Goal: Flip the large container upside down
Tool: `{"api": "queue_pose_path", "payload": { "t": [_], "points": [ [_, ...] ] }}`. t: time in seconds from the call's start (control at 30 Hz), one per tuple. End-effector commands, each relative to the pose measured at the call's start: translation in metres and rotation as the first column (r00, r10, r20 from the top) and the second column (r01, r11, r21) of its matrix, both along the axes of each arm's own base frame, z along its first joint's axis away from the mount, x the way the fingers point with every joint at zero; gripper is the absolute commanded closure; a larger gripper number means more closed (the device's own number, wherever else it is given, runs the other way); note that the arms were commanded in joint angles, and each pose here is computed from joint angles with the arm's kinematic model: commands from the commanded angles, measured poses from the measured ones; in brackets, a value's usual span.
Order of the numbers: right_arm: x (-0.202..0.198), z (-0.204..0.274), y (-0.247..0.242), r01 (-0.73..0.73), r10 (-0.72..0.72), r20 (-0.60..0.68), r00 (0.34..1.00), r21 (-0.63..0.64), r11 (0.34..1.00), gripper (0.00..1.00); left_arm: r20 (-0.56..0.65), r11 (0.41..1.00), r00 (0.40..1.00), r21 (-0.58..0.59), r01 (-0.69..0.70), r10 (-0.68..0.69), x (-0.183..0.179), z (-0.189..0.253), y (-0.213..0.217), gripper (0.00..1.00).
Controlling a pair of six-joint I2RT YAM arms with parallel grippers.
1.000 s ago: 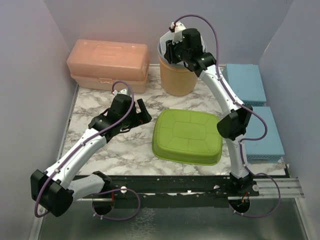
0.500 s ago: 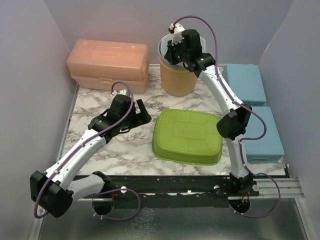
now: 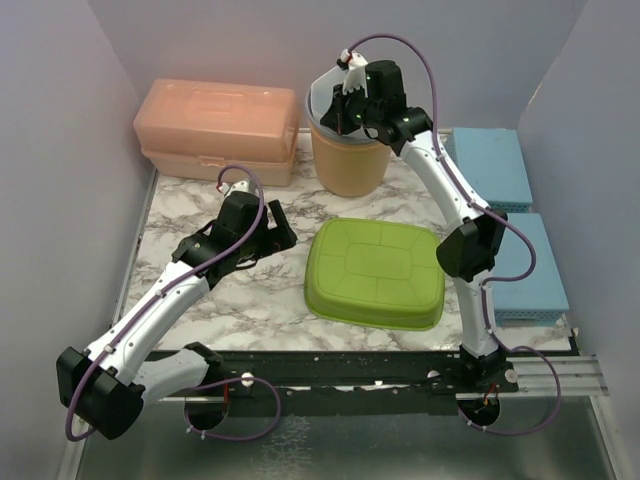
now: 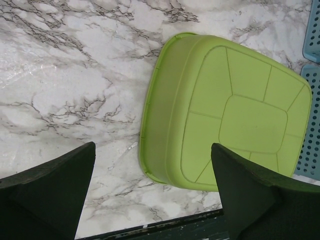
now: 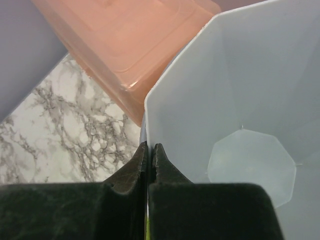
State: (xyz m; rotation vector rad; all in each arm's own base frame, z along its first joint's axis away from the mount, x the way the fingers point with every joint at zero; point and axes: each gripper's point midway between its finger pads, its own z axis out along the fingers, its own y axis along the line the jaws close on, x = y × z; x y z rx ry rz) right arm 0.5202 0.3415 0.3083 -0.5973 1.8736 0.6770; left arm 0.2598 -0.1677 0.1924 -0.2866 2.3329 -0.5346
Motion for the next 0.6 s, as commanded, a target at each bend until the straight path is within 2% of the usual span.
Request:
{"api": "queue_pose_path", "payload": {
  "t": [0.0, 0.17, 0.3, 0.57],
  "points": [
    [-0.051, 0.014, 0.024, -0.139, 0.147, -0.102, 0.984, 0.085, 0.987, 1.0, 0.038, 0.999, 0.999, 0.033, -0.038, 0.037, 0.003, 0.013, 0.012, 0.01],
    [-0.072, 0.021, 0.032, -0.177, 0.19, -0.125, 0.974, 0.114, 0.978, 1.0, 0.062, 0.995, 0.995, 0.061, -0.079, 0.075, 0.006, 0.019, 0.022, 0.01],
    [-0.103, 0.03, 0.043, -0.262, 0.289, -0.171, 0.942, 0.167, 0.951, 0.99, 0.085, 0.99, 0.991, 0.087, -0.11, 0.103, 0.008, 0.031, 0.03, 0.01],
    [-0.151, 0.033, 0.077, -0.353, 0.391, -0.188, 0.901, 0.21, 0.912, 0.99, 0.149, 0.953, 0.958, 0.141, -0.267, 0.246, 0.011, 0.053, 0.063, 0.01]
  ]
}}
